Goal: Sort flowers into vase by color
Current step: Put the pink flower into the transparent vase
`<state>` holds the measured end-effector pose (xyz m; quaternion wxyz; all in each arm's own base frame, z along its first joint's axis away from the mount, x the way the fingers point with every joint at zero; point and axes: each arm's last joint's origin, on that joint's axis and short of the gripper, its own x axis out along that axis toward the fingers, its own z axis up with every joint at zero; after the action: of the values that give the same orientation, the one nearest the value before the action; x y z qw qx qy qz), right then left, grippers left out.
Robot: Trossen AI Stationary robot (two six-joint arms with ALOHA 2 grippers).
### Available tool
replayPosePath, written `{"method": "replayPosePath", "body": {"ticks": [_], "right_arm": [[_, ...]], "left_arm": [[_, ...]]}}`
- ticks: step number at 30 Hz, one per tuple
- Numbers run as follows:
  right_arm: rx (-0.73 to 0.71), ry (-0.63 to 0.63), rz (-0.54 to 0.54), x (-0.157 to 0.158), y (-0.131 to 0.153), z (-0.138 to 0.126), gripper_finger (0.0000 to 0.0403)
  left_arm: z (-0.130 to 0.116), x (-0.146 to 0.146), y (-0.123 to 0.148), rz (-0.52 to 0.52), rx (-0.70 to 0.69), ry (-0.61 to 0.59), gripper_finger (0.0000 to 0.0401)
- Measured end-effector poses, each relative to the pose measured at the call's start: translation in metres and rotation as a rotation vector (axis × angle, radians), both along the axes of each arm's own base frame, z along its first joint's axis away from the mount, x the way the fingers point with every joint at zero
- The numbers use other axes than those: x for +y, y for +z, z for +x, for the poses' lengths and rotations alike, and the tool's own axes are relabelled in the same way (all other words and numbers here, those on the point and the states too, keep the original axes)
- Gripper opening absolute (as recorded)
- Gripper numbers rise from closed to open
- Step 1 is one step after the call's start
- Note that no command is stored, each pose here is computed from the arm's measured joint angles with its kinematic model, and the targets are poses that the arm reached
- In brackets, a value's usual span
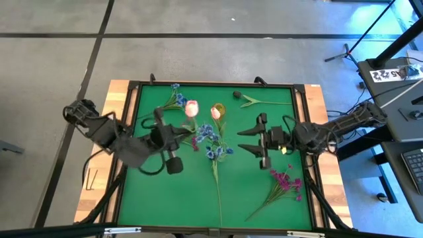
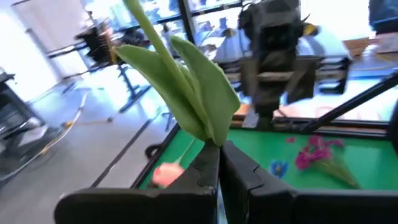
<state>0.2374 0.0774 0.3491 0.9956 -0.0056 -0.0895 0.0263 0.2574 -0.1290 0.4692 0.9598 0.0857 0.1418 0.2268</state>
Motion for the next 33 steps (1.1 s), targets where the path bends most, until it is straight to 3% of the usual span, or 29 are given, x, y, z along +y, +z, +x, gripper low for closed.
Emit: {"method": "replayPosePath", "body": {"ticks": [8, 14, 23, 33], "right_arm": [[-0.114, 0.052, 0.011, -0.027, 0.009, 0.008, 0.0182], [-0.117, 0.096, 0.034, -0.032, 0.028, 0.015, 0.0182], [0.081, 0.065, -0.025, -0.026, 0.060, 0.050, 0.0182], [0.129, -0.015, -0.036, -0.027, 0.074, 0.071, 0.0182]], "left_arm": [[0.025, 0.027, 0.019, 0.015, -0.097, -0.164, 0.0000], [0.033, 0.041, 0.027, -0.005, -0.167, -0.249, 0.0000], [0.036, 0.056, 0.033, 0.077, -0.184, -0.223, 0.0000], [0.033, 0.062, 0.036, 0.084, -0.197, -0.221, 0.0000]]}}
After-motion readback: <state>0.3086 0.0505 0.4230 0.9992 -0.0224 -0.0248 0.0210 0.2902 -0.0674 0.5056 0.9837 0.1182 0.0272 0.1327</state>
